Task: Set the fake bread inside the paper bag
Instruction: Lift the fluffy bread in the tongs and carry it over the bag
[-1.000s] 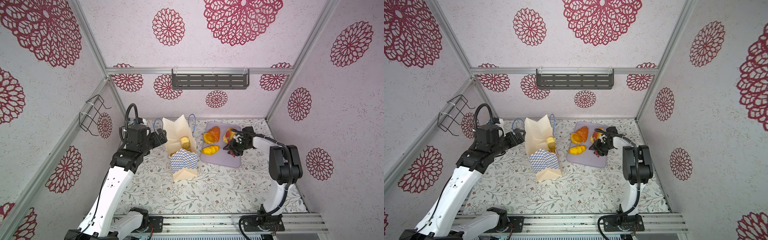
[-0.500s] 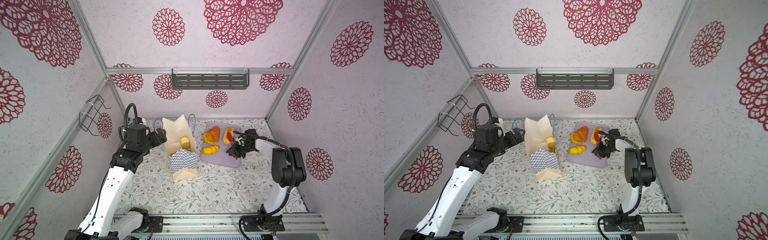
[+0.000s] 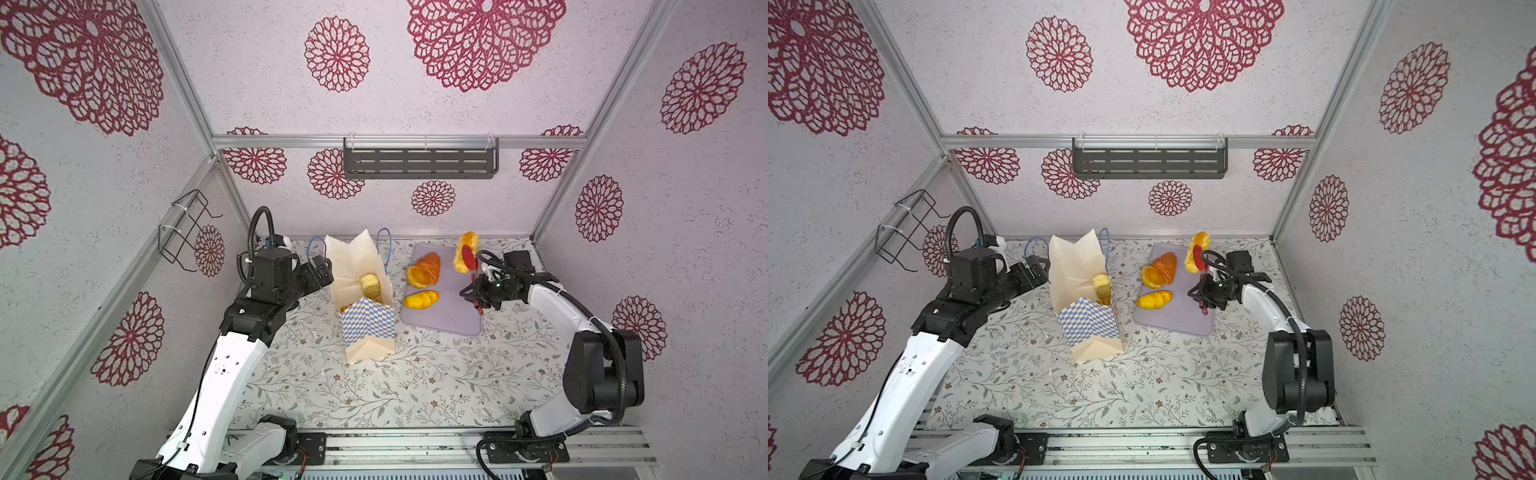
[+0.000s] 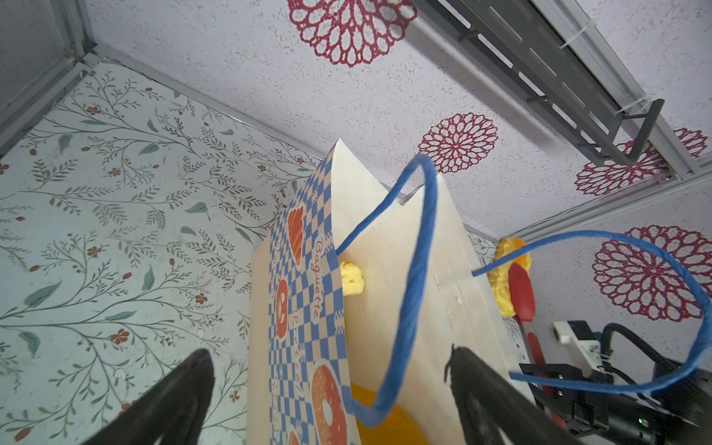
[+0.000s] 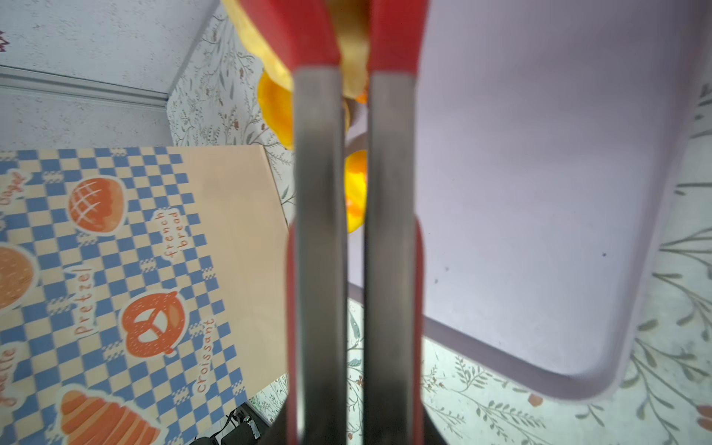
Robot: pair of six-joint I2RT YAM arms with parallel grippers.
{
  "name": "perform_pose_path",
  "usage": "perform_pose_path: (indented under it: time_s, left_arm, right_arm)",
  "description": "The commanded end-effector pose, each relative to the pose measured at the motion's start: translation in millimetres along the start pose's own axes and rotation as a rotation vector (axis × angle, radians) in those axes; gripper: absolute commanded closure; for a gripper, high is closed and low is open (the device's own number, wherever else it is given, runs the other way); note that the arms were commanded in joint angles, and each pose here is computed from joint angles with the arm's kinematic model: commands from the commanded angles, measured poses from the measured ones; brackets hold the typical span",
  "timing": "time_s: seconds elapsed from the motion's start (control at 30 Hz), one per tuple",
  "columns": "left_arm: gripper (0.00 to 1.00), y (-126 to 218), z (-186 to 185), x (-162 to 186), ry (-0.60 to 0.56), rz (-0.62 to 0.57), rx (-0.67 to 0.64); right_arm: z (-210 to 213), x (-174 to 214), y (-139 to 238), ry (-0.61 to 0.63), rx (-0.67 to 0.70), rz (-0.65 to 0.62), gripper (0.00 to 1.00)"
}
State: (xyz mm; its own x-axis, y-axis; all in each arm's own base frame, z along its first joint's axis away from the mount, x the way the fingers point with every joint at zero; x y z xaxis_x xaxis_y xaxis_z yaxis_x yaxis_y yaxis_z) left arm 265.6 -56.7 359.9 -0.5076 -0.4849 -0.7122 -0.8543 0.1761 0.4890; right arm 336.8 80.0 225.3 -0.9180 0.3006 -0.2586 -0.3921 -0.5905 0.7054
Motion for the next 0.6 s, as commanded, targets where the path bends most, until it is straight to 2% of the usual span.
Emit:
perform_pose_path:
  time_s: [0.0, 0.13, 0.27, 0.4, 0.57]
  left_arm:
    - [0.02, 4, -3, -9, 0.009, -0.018, 0.008]
    - [0.15, 3, -4, -10, 0.014, -0.017, 0.01]
    - [0.34, 6, -7, -13, 0.017, -0.024, 0.017]
    - [0.51, 7, -7, -14, 0.022, -0.024, 0.014]
    - [0.65, 7, -6, -13, 0.025, -0.016, 0.01]
  right_arm:
    - [57, -5, 39, 0.167, -0.044, -0.114, 0.8]
    - [122, 6, 65, 0.348, -0.099, -0.18, 0.8]
    - [181, 25, 85, 0.502, -0.206, -0.213, 0.78]
    - [226, 53, 84, 0.627, -0.294, -0.158, 0.77]
    - [257, 88, 68, 0.721, -0.333, -0.067, 0.78]
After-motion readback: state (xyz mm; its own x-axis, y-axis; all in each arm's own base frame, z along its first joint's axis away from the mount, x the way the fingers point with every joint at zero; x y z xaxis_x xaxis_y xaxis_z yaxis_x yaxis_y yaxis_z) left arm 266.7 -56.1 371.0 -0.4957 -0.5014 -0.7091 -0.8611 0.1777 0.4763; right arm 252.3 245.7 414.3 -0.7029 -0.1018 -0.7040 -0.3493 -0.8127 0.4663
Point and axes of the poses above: each gripper's point midway between its finger pads, its own y axis back along the fingers, its own z axis along the line the jaws close on, x = y × z, the point moved 9 cm from there along y, back along the fingers, and after that the axes turned 2 degrees about y, right-handed, at the moved point
